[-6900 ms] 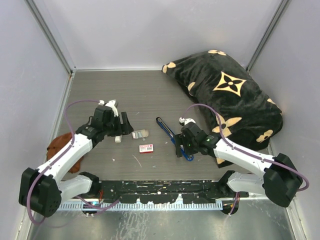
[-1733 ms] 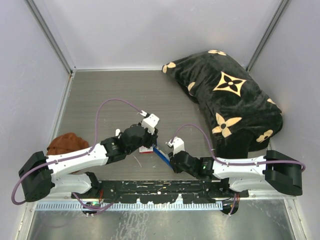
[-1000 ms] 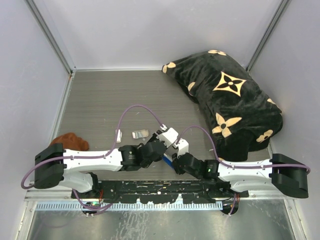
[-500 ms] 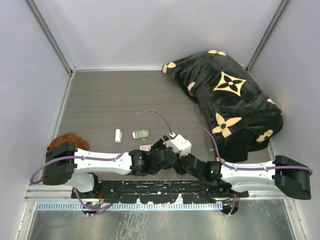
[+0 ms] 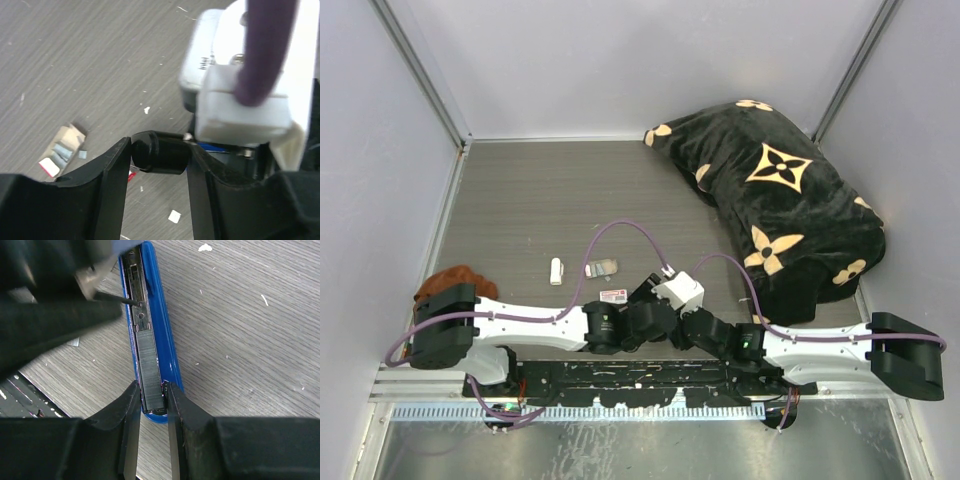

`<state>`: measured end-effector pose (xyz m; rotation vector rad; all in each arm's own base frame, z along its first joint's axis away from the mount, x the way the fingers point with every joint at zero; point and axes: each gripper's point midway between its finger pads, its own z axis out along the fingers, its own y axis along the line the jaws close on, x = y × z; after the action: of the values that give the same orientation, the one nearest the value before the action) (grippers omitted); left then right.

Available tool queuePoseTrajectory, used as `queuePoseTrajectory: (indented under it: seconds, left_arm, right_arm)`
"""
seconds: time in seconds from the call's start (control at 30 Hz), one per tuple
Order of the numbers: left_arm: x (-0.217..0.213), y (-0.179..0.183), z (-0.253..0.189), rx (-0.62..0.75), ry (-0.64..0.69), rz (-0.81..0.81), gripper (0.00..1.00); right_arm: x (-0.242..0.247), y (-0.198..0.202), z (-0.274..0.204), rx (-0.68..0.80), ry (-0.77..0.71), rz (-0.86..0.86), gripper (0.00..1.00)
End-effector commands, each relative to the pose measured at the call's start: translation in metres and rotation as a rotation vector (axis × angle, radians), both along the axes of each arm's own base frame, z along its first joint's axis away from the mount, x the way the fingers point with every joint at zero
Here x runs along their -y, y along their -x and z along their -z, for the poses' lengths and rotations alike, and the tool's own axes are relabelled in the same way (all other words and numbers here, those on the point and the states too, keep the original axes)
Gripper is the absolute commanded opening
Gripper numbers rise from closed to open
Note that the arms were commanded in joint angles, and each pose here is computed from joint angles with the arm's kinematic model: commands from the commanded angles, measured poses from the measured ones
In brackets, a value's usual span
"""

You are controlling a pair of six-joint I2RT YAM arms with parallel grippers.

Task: Load the staples into the stapler
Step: Close the stapler at the center of the board.

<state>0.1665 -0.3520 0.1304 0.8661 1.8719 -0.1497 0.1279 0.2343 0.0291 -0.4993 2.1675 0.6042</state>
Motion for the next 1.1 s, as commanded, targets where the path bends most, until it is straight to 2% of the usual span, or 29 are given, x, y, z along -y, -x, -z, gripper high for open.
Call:
queuePoseTrajectory:
  seconds: [0.0, 0.1, 0.27, 0.4, 0.47, 0.6, 0.67, 0.83, 0.97, 1.07]
  left_arm:
    - [0.032, 0.018, -0.015, -0.080, 0.147, 0.045, 0.49]
    - [0.031, 0.018, -0.017, -0.078, 0.148, 0.047, 0.55]
    - [0.019, 0.021, -0.024, -0.071, 0.153, 0.075, 0.74]
    - [0.010, 0.034, -0.043, -0.068, 0.186, 0.187, 0.94]
    - [0.005, 0.044, -0.051, -0.068, 0.194, 0.274, 1.00]
    - [-0.009, 0.059, -0.056, -0.120, 0.218, 0.422, 0.98]
    - [-0.019, 0.052, -0.052, -0.172, 0.249, 0.442, 0.98]
    - [-0.034, 0.020, -0.044, -0.184, 0.278, 0.430, 0.99]
    - [-0.028, -0.005, -0.028, -0.146, 0.220, 0.472, 1.00]
    - [-0.019, -0.021, -0.015, -0.126, 0.192, 0.524, 0.99]
  right_arm:
    - [0.002, -0.008, -0.001, -0.013, -0.050, 0.080, 0.25]
    - [0.002, -0.009, -0.003, -0.009, -0.055, 0.082, 0.27]
    - [0.005, -0.008, -0.008, 0.000, -0.063, 0.081, 0.35]
    - [0.009, -0.007, -0.012, 0.010, -0.072, 0.075, 0.44]
    - [0.007, -0.006, -0.018, 0.015, -0.099, 0.066, 0.50]
    - [0.006, -0.005, -0.020, 0.013, -0.112, 0.057, 0.60]
    - [0.004, -0.003, -0.021, 0.007, -0.116, 0.049, 0.63]
    - [-0.002, -0.002, -0.036, 0.009, -0.102, 0.013, 0.71]
    - [-0.002, -0.008, -0.066, 0.031, -0.091, 0.024, 0.82]
    - [0.012, -0.021, -0.084, 0.016, -0.083, 0.098, 0.87]
